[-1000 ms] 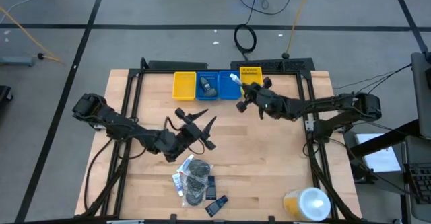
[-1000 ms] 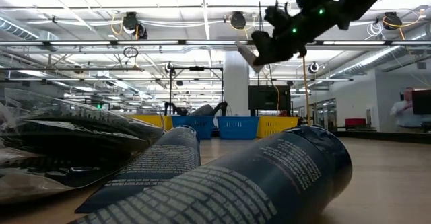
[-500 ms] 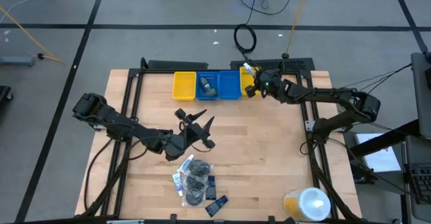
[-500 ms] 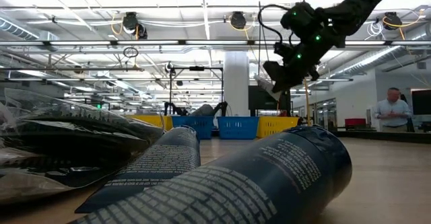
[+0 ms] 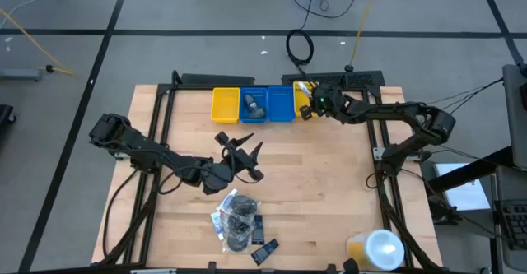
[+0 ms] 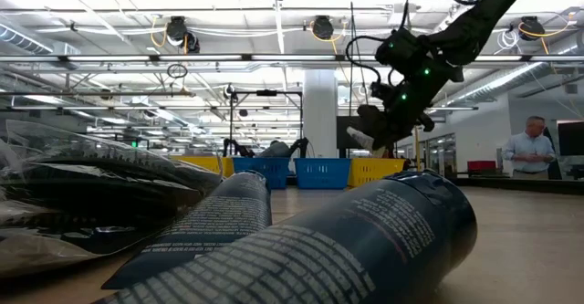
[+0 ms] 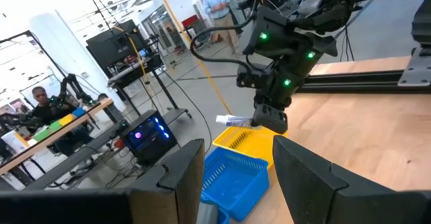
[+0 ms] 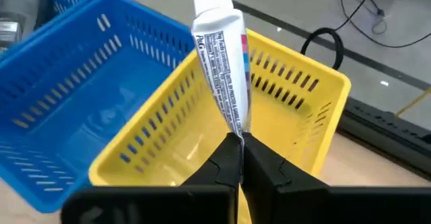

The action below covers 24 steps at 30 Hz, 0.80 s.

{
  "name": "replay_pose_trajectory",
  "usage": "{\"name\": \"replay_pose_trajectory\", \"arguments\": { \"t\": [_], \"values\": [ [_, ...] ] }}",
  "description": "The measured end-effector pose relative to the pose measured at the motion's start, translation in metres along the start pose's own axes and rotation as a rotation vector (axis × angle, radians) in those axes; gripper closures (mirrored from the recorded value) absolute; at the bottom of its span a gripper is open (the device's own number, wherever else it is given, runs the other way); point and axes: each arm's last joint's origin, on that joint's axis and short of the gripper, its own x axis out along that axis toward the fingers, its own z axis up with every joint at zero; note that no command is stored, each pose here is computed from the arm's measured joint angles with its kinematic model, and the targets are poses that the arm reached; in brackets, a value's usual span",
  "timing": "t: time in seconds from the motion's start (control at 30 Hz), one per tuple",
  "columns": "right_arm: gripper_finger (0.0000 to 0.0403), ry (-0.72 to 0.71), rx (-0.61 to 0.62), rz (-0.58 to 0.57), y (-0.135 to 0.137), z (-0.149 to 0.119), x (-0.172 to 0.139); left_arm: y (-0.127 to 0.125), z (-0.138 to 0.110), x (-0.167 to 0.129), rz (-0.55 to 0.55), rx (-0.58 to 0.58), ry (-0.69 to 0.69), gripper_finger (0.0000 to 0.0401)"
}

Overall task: Pick & Place Travel size toiletries
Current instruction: Put the white toothpaste into the right yellow bin

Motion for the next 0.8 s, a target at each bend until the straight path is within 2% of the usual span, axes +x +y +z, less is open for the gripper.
{"name": "replay_pose_trajectory", "arguments": {
  "t": [0.63, 0.8],
  "values": [
    [0.0325, -0.022, -0.029, 0.031, 0.003, 0.003, -0.004, -0.001, 0.000, -0.002, -0.008, -0.009, -0.003, 0.0224],
    [0.0311, -0.038, -0.037, 0.169, 0.015, 0.005, -0.009, -0.006, -0.004, -0.010, -0.036, 0.015, 0.013, 0.0224]
  ]
}}
